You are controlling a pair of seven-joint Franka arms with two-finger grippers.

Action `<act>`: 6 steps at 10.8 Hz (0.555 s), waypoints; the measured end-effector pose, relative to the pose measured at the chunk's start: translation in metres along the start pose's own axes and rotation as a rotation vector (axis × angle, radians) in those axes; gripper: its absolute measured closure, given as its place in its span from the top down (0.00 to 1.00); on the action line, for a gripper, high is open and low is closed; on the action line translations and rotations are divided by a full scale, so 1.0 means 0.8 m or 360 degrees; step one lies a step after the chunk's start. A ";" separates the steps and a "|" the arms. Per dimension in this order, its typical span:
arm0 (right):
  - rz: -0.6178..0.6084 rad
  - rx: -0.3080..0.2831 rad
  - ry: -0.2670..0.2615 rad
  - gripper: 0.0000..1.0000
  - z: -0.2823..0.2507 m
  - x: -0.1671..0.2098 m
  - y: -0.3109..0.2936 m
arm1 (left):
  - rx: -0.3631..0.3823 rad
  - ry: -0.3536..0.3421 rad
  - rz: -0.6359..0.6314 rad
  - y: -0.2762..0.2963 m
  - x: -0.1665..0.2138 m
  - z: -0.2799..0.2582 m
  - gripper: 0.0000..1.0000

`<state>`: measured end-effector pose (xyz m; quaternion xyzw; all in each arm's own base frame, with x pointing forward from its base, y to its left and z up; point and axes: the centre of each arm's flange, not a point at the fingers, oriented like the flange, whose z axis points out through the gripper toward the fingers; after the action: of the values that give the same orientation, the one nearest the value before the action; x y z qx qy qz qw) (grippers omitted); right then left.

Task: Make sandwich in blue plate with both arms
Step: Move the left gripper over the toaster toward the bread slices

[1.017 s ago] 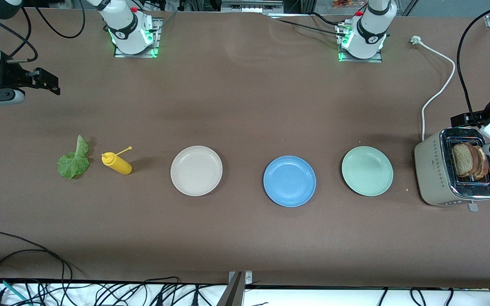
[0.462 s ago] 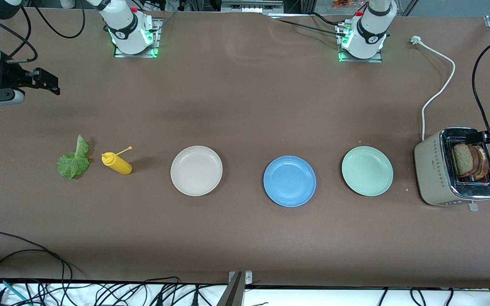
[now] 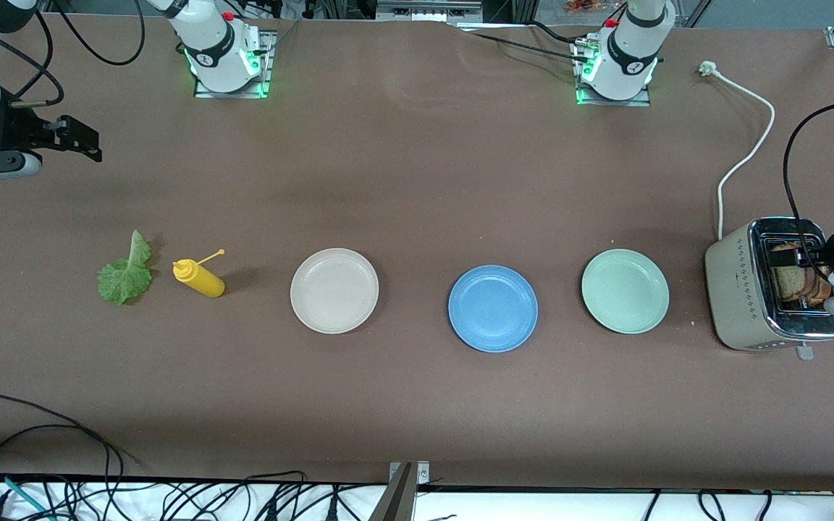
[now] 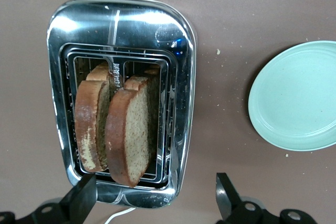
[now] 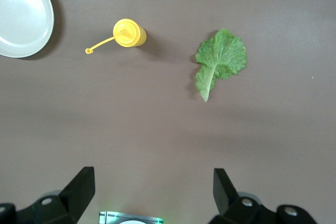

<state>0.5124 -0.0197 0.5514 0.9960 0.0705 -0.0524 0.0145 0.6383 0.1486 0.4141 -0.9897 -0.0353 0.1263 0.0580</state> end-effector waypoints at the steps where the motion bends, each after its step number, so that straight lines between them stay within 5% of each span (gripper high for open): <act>1: 0.0000 0.0000 0.0000 1.00 0.000 0.000 0.000 | 0.0000 0.0001 0.0000 0.000 0.000 0.000 1.00; 6: 0.0000 0.0000 0.0000 1.00 0.000 0.000 0.000 | -0.0003 -0.0008 0.0038 -0.010 0.012 0.025 1.00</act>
<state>0.5124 -0.0198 0.5514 0.9960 0.0704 -0.0524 0.0145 0.6421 0.1598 0.3936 -0.9898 -0.0237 0.1295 0.0553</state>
